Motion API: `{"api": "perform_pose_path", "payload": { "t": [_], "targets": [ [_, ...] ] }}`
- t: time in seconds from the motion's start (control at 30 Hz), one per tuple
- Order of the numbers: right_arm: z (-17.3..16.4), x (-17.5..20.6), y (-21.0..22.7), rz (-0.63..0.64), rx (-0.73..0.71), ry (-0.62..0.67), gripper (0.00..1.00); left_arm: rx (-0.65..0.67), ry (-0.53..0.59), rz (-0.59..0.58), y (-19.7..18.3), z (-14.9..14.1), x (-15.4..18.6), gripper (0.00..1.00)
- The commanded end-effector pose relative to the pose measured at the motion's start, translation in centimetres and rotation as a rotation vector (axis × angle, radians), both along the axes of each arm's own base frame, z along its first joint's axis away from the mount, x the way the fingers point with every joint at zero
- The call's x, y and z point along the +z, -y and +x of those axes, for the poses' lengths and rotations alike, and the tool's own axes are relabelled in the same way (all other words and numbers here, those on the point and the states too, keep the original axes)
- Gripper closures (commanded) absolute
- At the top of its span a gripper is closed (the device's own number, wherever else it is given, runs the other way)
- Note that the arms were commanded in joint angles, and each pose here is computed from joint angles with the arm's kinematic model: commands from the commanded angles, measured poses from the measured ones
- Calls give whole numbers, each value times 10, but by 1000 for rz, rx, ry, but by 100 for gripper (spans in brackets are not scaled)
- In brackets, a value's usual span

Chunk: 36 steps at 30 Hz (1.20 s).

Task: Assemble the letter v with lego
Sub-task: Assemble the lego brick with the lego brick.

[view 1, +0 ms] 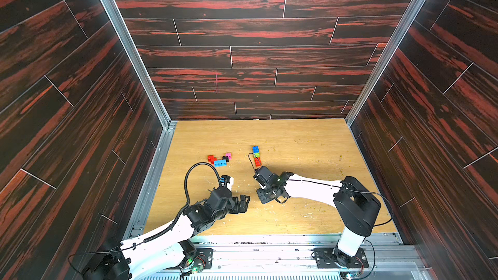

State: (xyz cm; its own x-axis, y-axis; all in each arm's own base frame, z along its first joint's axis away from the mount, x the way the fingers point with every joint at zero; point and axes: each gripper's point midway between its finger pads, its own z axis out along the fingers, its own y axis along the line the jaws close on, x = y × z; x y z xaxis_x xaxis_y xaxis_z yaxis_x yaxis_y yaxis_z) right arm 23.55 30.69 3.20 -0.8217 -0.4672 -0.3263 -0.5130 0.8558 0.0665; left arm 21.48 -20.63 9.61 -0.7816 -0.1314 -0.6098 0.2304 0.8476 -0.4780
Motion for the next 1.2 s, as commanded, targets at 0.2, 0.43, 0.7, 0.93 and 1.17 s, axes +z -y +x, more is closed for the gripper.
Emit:
{"api": "perform_pose_path", "payload": {
  "t": [0.2, 0.43, 0.7, 0.93, 1.17],
  "targets": [
    [-39, -43, 32, -172, 37, -196, 74, 14, 34, 8, -5, 2, 13, 0],
    [-44, -46, 36, -212, 49, -238, 74, 14, 34, 5, -5, 2, 14, 0],
    [-44, -46, 39, -253, 38, -253, 74, 20, 32, -1, -6, 1, 12, 0],
    [-38, -42, 41, -279, 9, -237, 74, 25, 33, -6, -7, 1, 12, 0],
    [-21, -23, 19, -197, -9, -174, 69, 30, 36, -4, -8, 1, 13, 0]
  ]
}}
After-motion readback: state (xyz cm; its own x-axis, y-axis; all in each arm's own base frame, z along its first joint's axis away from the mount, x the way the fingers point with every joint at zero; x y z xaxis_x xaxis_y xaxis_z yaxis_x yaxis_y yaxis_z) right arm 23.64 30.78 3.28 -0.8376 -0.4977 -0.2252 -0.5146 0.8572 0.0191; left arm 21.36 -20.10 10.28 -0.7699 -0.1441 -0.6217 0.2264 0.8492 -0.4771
